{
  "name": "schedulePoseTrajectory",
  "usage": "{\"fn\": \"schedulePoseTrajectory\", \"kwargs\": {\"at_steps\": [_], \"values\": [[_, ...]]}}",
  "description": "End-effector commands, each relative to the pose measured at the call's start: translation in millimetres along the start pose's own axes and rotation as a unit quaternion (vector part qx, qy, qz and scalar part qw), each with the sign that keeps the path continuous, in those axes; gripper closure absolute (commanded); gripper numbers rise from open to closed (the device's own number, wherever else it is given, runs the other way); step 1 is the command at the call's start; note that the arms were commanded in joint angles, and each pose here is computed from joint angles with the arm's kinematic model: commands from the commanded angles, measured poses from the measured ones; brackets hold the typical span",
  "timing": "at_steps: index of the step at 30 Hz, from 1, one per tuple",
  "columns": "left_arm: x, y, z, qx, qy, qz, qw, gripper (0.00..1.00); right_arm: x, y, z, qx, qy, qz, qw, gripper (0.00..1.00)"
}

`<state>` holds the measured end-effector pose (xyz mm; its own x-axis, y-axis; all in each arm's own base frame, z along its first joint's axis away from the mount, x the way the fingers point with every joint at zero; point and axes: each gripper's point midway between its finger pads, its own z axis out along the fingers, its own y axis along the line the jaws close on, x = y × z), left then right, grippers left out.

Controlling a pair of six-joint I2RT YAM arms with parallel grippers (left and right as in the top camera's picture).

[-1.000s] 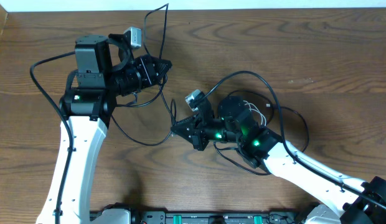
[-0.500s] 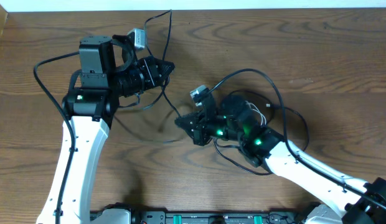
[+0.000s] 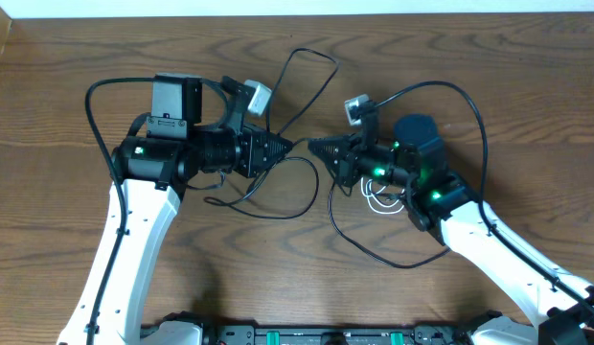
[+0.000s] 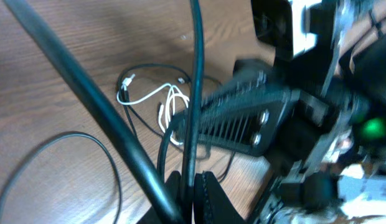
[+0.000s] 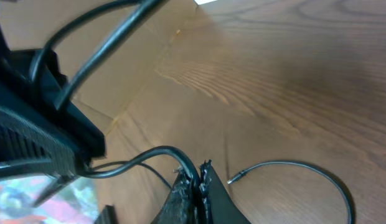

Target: Untangle cables

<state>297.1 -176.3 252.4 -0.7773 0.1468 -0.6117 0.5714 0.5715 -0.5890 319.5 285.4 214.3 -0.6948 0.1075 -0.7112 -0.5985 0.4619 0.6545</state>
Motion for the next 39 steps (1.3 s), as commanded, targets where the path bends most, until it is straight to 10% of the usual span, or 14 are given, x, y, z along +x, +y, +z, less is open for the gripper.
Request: {"fn": "schedulePoseTrajectory", "kwargs": {"at_steps": [1, 22, 34, 39], "values": [[0, -7, -1, 0.013, 0.001, 0.080, 0.997, 0.92, -23, 9, -10, -0.018, -0.032, 0.044, 0.998, 0.99], [12, -23, 9, 0.034, 0.027, 0.116, 0.992, 0.92, -50, 32, -14, -0.074, -0.070, 0.177, 0.979, 0.20], [31, -60, 33, 0.078, 0.065, 0.188, 0.977, 0.92, -54, 32, -15, -0.075, -0.079, 0.199, 0.974, 0.21], [33, -64, 35, 0.080, 0.069, 0.193, 0.976, 0.92, -54, 32, -15, -0.075, -0.078, 0.202, 0.973, 0.84]]}}
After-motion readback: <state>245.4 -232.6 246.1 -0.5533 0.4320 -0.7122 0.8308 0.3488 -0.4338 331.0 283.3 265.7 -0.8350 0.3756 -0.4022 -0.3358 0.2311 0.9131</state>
